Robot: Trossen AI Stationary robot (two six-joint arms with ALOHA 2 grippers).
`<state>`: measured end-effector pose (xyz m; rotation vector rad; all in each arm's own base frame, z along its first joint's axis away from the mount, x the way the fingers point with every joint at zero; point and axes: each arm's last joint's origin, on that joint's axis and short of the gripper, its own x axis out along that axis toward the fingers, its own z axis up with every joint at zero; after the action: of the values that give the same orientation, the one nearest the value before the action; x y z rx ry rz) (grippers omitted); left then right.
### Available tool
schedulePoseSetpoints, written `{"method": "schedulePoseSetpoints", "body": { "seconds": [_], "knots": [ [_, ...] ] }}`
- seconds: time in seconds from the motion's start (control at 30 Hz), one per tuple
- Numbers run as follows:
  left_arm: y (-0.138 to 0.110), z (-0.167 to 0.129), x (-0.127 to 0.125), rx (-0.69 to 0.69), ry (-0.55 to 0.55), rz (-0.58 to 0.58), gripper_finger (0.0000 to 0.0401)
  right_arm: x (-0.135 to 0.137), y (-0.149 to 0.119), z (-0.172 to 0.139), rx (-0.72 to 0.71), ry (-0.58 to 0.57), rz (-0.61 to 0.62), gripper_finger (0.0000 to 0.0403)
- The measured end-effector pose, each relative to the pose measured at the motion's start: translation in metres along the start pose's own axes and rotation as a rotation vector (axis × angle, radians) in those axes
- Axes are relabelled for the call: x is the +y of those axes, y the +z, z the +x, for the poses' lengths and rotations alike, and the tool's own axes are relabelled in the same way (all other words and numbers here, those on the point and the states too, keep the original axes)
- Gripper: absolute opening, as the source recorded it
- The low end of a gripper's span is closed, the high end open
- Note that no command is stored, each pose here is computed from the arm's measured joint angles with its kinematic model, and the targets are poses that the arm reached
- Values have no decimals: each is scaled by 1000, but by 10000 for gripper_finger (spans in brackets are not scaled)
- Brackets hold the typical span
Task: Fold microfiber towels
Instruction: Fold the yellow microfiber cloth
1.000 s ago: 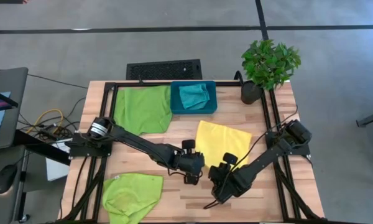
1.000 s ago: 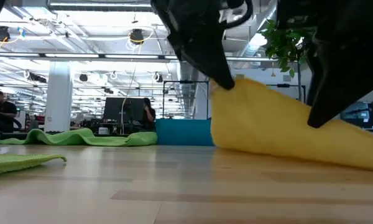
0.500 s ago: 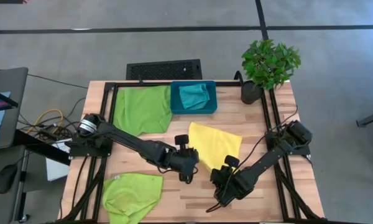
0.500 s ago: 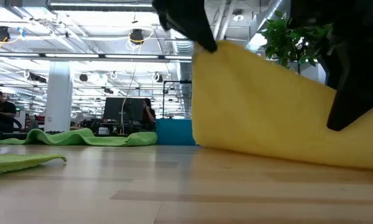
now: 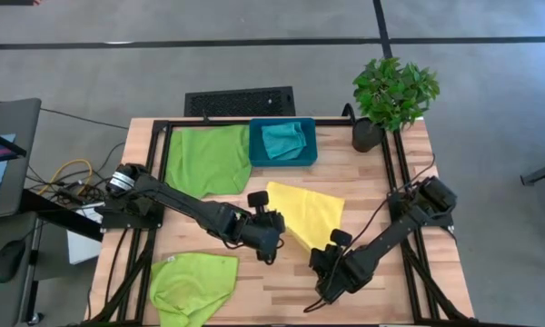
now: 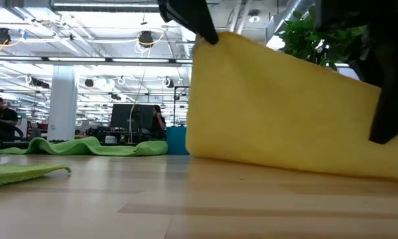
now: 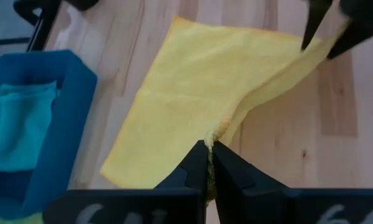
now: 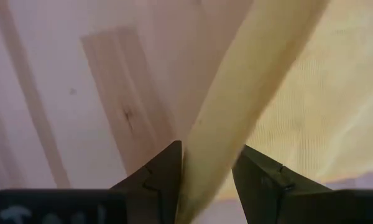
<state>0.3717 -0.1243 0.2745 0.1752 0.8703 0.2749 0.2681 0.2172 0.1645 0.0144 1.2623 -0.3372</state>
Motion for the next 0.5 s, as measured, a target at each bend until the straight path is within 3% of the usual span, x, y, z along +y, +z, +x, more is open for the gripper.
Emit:
{"method": "schedulePoseSetpoints", "body": {
  "seconds": [0.3,0.5],
  "knots": [
    [-7,0,2,62,23,-26,0,2,-10,-3,75,5,-7,149],
    [-8,-1,1,78,9,-51,0,0,-10,-3,86,-8,-10,77]
  ]
}}
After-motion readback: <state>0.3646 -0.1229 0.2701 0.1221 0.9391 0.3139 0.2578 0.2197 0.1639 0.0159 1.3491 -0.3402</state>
